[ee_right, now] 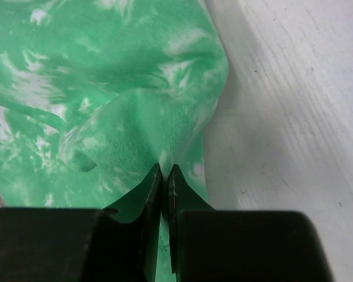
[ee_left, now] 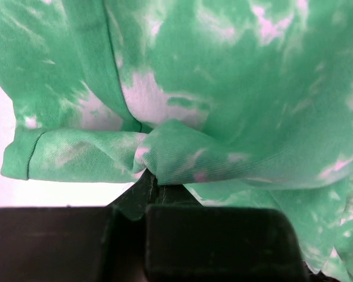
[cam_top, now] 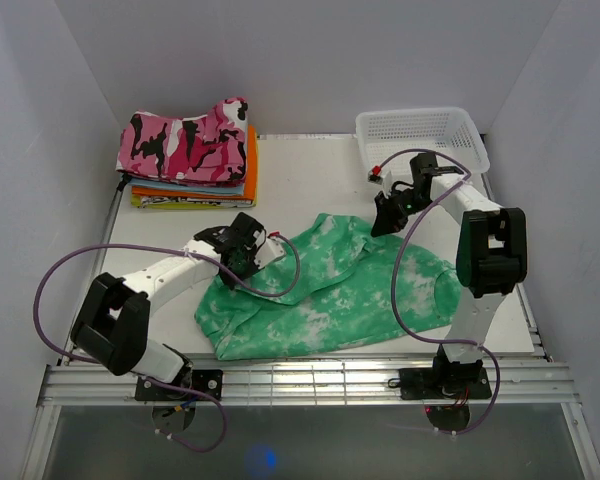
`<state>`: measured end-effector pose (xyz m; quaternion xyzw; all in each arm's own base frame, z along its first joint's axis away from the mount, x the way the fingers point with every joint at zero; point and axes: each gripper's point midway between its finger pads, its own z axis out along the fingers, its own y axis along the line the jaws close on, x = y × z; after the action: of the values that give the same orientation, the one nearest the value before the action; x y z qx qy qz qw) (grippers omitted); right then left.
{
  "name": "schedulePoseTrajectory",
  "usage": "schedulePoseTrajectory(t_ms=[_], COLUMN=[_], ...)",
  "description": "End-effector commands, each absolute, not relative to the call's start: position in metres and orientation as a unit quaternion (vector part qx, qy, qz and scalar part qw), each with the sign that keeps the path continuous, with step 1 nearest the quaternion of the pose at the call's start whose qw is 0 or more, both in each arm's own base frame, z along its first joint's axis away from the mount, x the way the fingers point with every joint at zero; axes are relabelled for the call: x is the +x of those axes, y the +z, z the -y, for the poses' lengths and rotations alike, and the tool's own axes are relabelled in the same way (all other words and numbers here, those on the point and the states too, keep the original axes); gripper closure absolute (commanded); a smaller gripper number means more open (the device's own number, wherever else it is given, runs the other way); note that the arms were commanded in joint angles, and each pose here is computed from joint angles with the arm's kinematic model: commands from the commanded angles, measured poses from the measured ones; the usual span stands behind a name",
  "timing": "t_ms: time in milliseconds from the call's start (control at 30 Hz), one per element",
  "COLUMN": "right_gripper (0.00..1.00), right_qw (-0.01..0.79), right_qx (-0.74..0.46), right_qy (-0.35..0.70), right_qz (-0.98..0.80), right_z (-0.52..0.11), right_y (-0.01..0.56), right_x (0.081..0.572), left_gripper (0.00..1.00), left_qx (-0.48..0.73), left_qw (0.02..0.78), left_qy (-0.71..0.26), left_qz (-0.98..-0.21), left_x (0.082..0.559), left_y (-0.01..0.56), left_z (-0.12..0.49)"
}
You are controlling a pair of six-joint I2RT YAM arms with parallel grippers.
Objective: Fold and stack the trousers
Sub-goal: Flatten the trousers out
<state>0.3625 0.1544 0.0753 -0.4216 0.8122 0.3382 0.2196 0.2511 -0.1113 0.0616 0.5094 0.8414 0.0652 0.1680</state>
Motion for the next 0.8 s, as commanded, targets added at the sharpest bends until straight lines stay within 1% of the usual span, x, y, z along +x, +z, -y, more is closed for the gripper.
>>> schedulePoseTrajectory(t_ms=[0,67,100,133,167,233,267,300,367,400,433,500,533,600,633,733,767], right_gripper=[0.92,0.92,0.92,0.92,0.92,0.92,0.92,0.92,0.92,0.92,0.92,0.92,0.92,0.92,0.85,0.78,0.73], right_qw=[0.259,0.311,0.343,0.360,0.403,0.393,0.408,0.379,0.355,0.360,0.323,0.302,0.273,0.245,0.222,0.183,0.162], right_qx=[-0.420,-0.418,-0.427,-0.437,-0.456,-0.511,-0.534,-0.572,-0.607,-0.640,-0.659,-0.699,-0.708,-0.730,-0.736,-0.746,-0.751], right_qy=[0.330,0.279,0.253,0.226,0.195,0.159,0.138,0.145,0.127,0.125,0.134,0.131,0.138,0.148,0.156,0.186,0.203], right_qz=[-0.805,-0.806,-0.798,-0.793,-0.769,-0.748,-0.728,-0.713,-0.699,-0.667,-0.666,-0.635,-0.636,-0.620,-0.620,-0.613,-0.608], right_z=[-0.144,-0.128,-0.121,-0.116,-0.116,-0.121,-0.124,-0.136,-0.140,-0.155,-0.152,-0.161,-0.156,-0.160,-0.157,-0.158,-0.158], right_y=[0.124,0.142,0.163,0.171,0.198,0.181,0.192,0.163,0.142,0.143,0.111,0.094,0.073,0.062,0.056,0.048,0.046], right_x=[0.365,0.387,0.387,0.387,0.384,0.358,0.342,0.314,0.283,0.258,0.230,0.195,0.175,0.151,0.139,0.118,0.108], left_gripper=[1.00,1.00,1.00,1.00,1.00,1.00,1.00,1.00,1.00,1.00,1.00,1.00,1.00,1.00,1.00,1.00,1.00], left_qx=[0.466,0.451,0.437,0.432,0.427,0.418,0.416,0.410,0.406,0.403,0.402,0.403,0.403,0.403,0.402,0.405,0.405], left_qw=[0.193,0.195,0.197,0.195,0.201,0.203,0.205,0.205,0.207,0.204,0.201,0.197,0.187,0.182,0.173,0.165,0.163], left_qy=[0.046,0.036,0.030,0.022,0.016,0.003,-0.002,-0.004,-0.017,-0.024,-0.025,-0.025,-0.022,-0.019,-0.017,-0.014,-0.014], left_qz=[-0.862,-0.870,-0.877,-0.881,-0.881,-0.885,-0.886,-0.889,-0.890,-0.892,-0.893,-0.893,-0.896,-0.897,-0.899,-0.899,-0.900], left_x=[0.269,0.279,0.283,0.286,0.291,0.294,0.295,0.296,0.291,0.288,0.285,0.278,0.271,0.265,0.260,0.256,0.256], left_y=[0.072,0.076,0.078,0.077,0.083,0.085,0.088,0.089,0.094,0.093,0.091,0.090,0.084,0.081,0.076,0.070,0.068], left_z=[0.120,0.125,0.124,0.127,0.130,0.133,0.135,0.133,0.132,0.130,0.128,0.122,0.117,0.109,0.105,0.100,0.099])
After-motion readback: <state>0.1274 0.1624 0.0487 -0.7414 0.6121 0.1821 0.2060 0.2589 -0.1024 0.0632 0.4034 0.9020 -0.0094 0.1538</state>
